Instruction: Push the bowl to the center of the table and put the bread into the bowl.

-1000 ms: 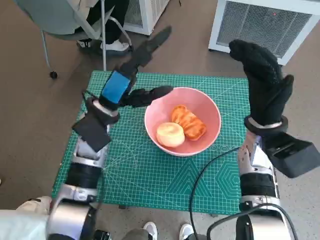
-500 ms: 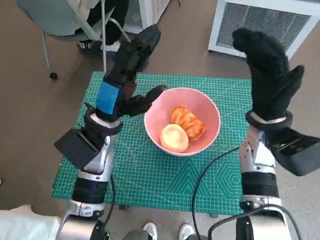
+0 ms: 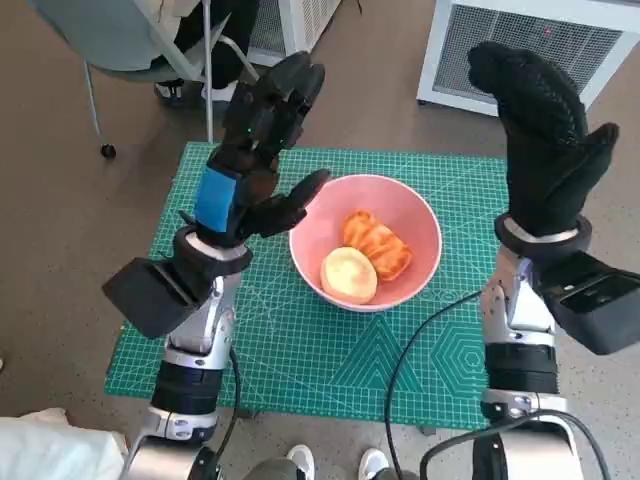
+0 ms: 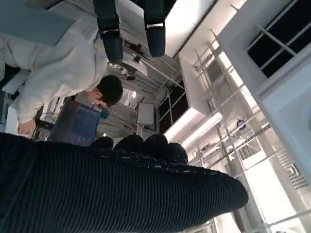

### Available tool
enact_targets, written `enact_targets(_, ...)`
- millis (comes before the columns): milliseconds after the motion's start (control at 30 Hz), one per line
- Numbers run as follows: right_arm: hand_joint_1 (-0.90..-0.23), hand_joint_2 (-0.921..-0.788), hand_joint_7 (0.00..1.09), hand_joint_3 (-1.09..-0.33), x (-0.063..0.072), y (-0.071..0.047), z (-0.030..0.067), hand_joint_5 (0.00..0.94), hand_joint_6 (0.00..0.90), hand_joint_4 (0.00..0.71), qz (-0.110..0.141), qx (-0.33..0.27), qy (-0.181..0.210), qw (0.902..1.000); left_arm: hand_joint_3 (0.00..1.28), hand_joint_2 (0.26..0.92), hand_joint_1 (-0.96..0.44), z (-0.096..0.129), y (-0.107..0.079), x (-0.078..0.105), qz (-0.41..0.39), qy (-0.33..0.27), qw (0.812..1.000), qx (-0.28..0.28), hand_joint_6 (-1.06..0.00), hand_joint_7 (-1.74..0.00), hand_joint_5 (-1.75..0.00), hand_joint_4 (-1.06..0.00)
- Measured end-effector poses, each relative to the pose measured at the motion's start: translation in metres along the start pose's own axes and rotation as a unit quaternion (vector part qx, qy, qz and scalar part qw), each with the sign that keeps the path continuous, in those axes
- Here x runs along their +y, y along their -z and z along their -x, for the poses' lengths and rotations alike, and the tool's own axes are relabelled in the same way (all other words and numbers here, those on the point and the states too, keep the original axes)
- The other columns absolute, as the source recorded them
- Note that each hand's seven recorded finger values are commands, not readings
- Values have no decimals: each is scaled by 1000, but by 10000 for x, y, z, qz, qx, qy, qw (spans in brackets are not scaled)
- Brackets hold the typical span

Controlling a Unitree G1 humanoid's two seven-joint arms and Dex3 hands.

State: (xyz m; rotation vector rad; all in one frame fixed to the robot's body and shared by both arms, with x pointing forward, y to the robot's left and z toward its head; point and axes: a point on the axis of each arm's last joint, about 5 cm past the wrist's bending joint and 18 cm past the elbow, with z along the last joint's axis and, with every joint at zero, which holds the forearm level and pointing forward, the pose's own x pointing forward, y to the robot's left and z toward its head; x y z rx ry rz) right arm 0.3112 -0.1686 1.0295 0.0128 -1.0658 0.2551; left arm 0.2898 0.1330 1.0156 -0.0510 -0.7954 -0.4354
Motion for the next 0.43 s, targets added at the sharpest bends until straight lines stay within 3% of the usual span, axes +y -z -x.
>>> enact_targets(433,-574,-921,334,-762,-14,-39,-38,0,240,384,195,-25,-121,9997,440,921,-433,4,1,16,75,-26,10000,21,1,-651,0,-202)
